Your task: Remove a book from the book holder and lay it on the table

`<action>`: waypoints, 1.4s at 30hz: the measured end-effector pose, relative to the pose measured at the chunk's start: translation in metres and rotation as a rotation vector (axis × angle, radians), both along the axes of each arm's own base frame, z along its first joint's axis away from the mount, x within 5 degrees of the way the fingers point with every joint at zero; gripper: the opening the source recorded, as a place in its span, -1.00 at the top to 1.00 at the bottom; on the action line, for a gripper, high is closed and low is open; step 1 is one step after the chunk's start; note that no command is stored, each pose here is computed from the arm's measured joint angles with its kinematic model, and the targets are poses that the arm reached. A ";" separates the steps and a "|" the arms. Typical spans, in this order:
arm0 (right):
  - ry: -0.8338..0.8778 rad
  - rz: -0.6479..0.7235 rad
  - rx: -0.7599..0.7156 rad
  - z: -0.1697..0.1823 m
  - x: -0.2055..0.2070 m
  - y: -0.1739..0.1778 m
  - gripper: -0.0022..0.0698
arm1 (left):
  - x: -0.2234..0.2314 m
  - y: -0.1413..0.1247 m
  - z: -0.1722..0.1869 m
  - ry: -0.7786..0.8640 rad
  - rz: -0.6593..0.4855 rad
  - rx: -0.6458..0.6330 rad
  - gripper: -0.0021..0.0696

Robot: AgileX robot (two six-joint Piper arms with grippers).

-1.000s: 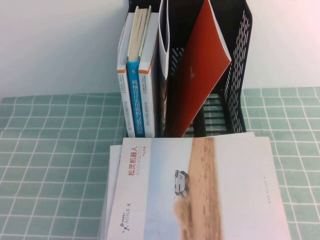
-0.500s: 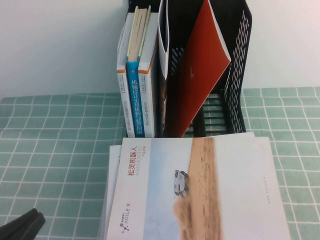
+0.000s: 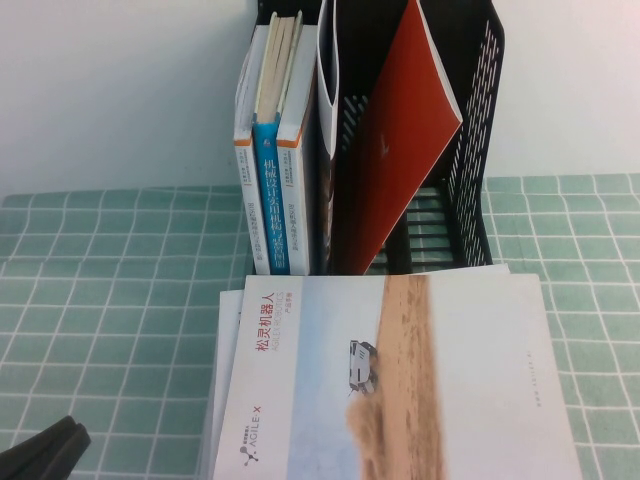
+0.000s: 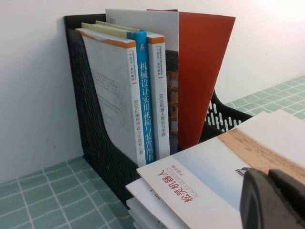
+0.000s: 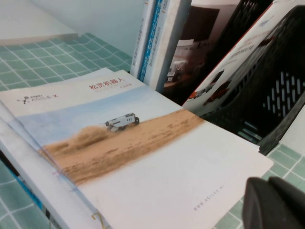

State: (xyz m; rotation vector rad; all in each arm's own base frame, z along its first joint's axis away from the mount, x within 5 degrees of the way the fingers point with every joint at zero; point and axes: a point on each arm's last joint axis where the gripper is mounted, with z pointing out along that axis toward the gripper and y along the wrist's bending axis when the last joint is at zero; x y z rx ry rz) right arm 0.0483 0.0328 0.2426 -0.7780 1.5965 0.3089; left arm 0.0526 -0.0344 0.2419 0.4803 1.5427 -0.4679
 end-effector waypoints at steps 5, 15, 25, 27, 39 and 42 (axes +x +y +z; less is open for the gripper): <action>0.000 0.000 0.000 0.000 0.000 0.000 0.94 | 0.000 0.000 0.000 0.000 0.000 0.000 0.95; 0.001 0.000 0.004 0.000 0.000 0.000 0.95 | 0.004 0.011 -0.009 0.094 0.191 -0.098 0.95; -0.002 0.001 0.006 0.000 0.000 0.000 0.95 | 0.003 0.034 -0.040 0.077 0.590 -0.104 0.95; -0.003 0.001 0.008 0.001 0.000 0.000 0.95 | 0.003 0.035 -0.049 0.105 0.608 -0.093 0.95; -0.003 0.002 0.008 0.000 0.000 0.000 0.95 | 0.000 0.032 -0.069 0.290 0.552 0.006 0.95; -0.003 0.002 0.008 0.000 0.000 0.000 0.95 | 0.000 0.031 -0.069 0.290 0.538 0.007 0.95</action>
